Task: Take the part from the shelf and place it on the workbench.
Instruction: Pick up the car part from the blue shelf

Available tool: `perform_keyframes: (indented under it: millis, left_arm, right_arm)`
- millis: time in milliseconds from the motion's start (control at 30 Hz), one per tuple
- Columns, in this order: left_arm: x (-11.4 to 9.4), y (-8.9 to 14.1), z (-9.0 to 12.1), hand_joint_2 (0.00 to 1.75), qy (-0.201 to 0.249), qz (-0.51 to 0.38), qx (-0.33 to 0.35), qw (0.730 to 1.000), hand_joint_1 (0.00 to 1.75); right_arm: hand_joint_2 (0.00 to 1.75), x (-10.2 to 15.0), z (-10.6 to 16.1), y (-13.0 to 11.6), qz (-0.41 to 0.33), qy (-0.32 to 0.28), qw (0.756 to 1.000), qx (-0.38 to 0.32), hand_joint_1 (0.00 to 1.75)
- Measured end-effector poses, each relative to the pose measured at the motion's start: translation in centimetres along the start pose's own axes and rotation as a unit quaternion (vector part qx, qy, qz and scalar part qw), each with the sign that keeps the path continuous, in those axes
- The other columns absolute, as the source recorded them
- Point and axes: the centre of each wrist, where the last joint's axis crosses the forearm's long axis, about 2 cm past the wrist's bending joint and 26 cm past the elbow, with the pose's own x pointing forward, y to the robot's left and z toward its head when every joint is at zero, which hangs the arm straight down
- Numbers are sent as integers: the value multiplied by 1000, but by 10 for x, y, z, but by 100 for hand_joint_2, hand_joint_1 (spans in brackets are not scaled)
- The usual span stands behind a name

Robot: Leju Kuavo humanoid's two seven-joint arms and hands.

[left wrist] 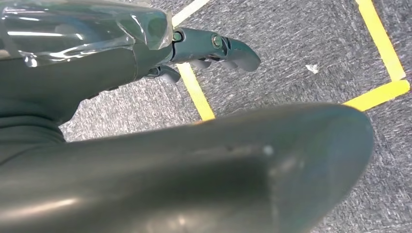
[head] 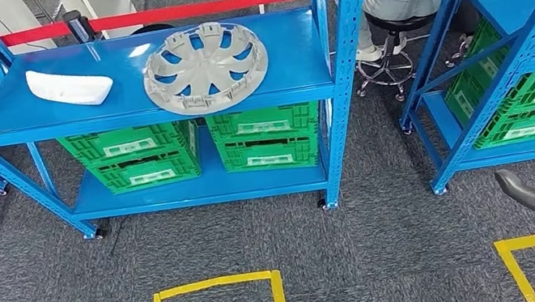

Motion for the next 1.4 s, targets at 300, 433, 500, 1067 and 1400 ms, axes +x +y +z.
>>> perform_keyframes:
  millis: [300,433,500,1067,1400]
  left_arm:
    - [-1,-11,2,0,-1,6,-3,1000,0]
    - [0,-12,2,0,-3,6,-4,1000,0]
    - [0,-12,2,0,-5,5,-4,1000,0]
    - [-9,-9,5,0,-5,14,-11,1000,0]
    - [-10,-10,5,0,-11,18,-19,1000,0]
  right_arm:
    - [175,-2,-2,-7,4,1,1000,14,0]
    - [175,-3,-2,-8,1,0,1000,17,0]
    - [175,-3,-2,-8,1,0,1000,17,0]
    - [175,-4,-5,-6,-5,-3,1000,26,0]
    - [175,-5,-4,-8,-4,-1,1000,28,0]
